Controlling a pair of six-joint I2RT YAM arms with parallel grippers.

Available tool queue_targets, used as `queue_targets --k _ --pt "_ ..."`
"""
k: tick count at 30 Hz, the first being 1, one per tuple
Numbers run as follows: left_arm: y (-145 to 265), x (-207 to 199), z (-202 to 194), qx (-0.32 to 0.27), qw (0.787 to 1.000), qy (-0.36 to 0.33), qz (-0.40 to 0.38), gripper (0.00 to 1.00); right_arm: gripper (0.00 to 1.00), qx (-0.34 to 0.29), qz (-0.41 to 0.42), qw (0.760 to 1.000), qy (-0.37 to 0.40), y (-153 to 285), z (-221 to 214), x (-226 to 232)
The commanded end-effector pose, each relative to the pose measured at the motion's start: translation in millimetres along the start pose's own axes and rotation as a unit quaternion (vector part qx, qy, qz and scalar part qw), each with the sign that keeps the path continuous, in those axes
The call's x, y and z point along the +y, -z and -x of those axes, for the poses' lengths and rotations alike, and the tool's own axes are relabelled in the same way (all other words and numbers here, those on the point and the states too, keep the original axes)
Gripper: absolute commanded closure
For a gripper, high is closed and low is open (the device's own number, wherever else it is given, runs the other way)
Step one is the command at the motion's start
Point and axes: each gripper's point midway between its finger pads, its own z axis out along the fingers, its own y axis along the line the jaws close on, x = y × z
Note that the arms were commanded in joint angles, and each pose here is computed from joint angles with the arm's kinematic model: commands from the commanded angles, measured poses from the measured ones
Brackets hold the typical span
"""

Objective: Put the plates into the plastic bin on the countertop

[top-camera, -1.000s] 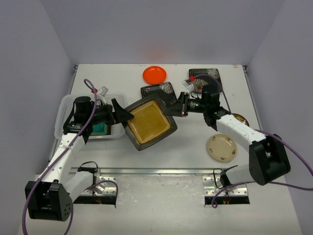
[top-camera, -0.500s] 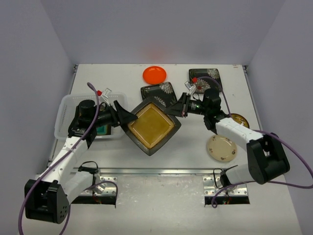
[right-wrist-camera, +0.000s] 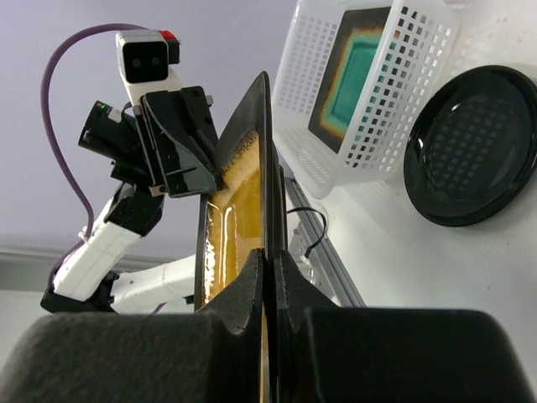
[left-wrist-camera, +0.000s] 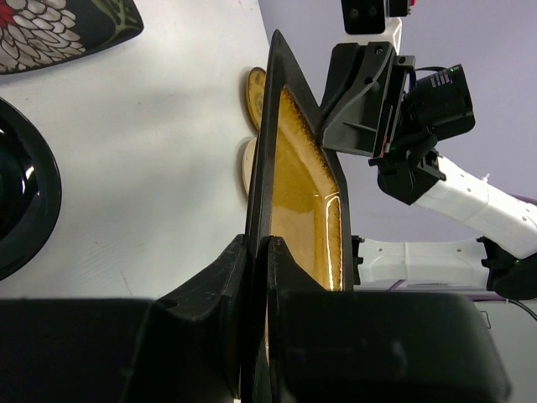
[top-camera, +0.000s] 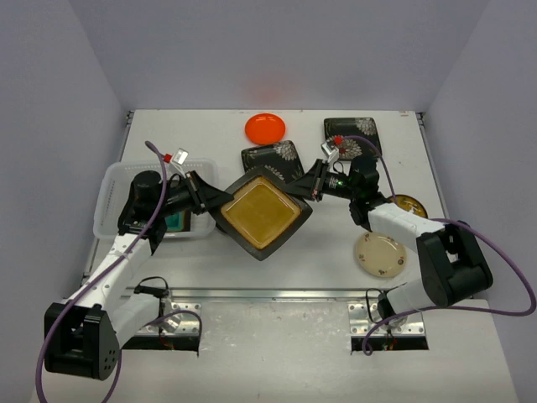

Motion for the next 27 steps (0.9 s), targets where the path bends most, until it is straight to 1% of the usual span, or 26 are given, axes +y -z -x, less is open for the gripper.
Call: queue_targets --k 1,2,4,6,8,10,13,16,18,19,20,23,24,27 --pt "1 -17 13 -0.028 0.999 -0.023 -0.031 1.00 0.88 0.007 0.066 0.997 0.034 -5 3 36" --pt "3 -18 16 -0.036 0.999 -0.023 -0.032 1.00 0.79 0.010 0.073 0.997 0.036 -5 2 37" --pt "8 -24 23 -0.052 0.998 -0.019 -0.034 1.00 0.73 0.021 0.077 0.996 0.034 -7 1 35" --pt "12 -27 31 -0.067 0.997 -0.010 -0.034 1.00 0.70 0.029 0.081 0.996 0.028 -9 1 33" --pt "16 -27 38 -0.081 0.996 -0.002 -0.032 1.00 0.59 0.034 0.081 0.996 0.029 -9 0 32" --pt "17 -25 42 -0.086 0.996 0.008 -0.029 1.00 0.52 0.032 0.080 0.996 0.028 -10 3 30" --pt "19 -23 48 -0.097 0.995 0.021 -0.029 1.00 0.31 0.032 0.076 0.996 0.022 -10 10 24" --pt "22 -23 54 -0.109 0.993 0.030 -0.032 1.00 0.28 0.036 0.071 0.997 0.012 -11 13 17" --pt "23 -25 56 -0.112 0.993 0.032 -0.037 1.00 0.22 0.040 0.070 0.997 0.011 -12 14 14" --pt "25 -26 58 -0.115 0.992 0.033 -0.038 1.00 0.10 0.040 0.065 0.997 0.007 -13 14 9" --pt "26 -27 61 -0.119 0.992 0.033 -0.039 1.00 0.01 0.040 0.061 0.997 0.004 -13 14 5" --pt "34 -30 71 -0.135 0.989 0.032 -0.041 1.00 0.01 0.030 0.042 0.999 0.005 -11 22 -9" --pt "40 -30 77 -0.149 0.988 0.030 -0.038 1.00 0.01 0.025 0.025 0.999 -0.005 -9 26 -18" --pt "56 -22 96 -0.182 0.983 0.023 -0.011 1.00 0.01 0.016 -0.009 1.000 -0.001 -1 31 -33"
